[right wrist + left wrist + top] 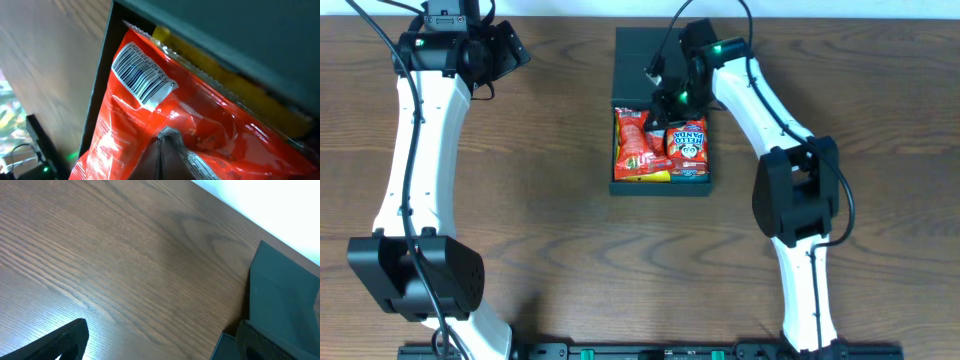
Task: Pack container
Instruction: 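Press the red bag down into the box with the right gripper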
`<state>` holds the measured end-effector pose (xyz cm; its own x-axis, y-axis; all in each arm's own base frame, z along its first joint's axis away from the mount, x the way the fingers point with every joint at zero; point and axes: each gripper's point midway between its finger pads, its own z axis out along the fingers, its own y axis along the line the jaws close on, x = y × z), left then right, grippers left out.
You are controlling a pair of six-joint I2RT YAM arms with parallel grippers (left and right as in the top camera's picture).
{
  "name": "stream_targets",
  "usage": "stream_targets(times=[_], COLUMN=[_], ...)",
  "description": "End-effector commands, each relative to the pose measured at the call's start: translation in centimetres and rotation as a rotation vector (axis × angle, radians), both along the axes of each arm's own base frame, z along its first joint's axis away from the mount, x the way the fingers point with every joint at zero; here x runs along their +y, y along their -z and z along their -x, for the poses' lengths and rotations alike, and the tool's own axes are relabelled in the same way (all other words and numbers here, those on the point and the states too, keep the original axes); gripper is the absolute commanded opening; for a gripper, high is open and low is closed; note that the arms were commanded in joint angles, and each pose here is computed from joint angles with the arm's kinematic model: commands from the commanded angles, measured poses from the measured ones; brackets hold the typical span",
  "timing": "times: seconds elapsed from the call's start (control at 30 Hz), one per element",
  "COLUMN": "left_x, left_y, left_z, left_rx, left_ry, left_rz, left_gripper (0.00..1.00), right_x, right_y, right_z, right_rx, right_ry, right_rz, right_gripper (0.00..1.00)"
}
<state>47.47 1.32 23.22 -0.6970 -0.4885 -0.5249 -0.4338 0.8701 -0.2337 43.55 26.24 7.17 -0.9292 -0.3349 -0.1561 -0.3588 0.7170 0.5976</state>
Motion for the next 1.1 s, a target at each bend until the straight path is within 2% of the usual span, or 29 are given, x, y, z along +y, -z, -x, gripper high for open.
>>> stream_targets(times=[0.0,0.3,0.5,0.63,0.77,1.07], left_x=[0.2,0.2,0.2,0.2,0.2,0.2], left_y=[-1.0,-1.2,-1.3,-1.3,-1.3,-1.5], left_z=[-0.2,-0.5,-0.5,-0.5,-0.6,-0.8], left_rx=[-0.027,-0.041,-0.043,-0.044,-0.047,-0.06], left_ry=[0.008,0.007,0.007,0.006,0.006,0.006], left_rz=[-0.009,-0.01,-0.011,-0.012,-0.012,-0.012], left_gripper=[0.95,0.95,0.95,0.95,0.95,0.95], right_x=[1.2,0.4,0.0,1.4,1.3,0.9], right_y=[1.7,1.0,-4.7,-7.2,-6.0,-0.1], right_z=[1.2,2.3,-0.2,1.5,3.8,4.5], right_rx=[0.027,0.078,-0.056,-0.048,0.013,0.062], right_ry=[-0.048,-0.05,-0.022,-0.107,-0.168,-0.142], right_rz=[0.024,0.043,-0.02,-0.16,-0.147,-0.072], right_gripper=[0.01,0.02,0.01,0.01,0.01,0.01])
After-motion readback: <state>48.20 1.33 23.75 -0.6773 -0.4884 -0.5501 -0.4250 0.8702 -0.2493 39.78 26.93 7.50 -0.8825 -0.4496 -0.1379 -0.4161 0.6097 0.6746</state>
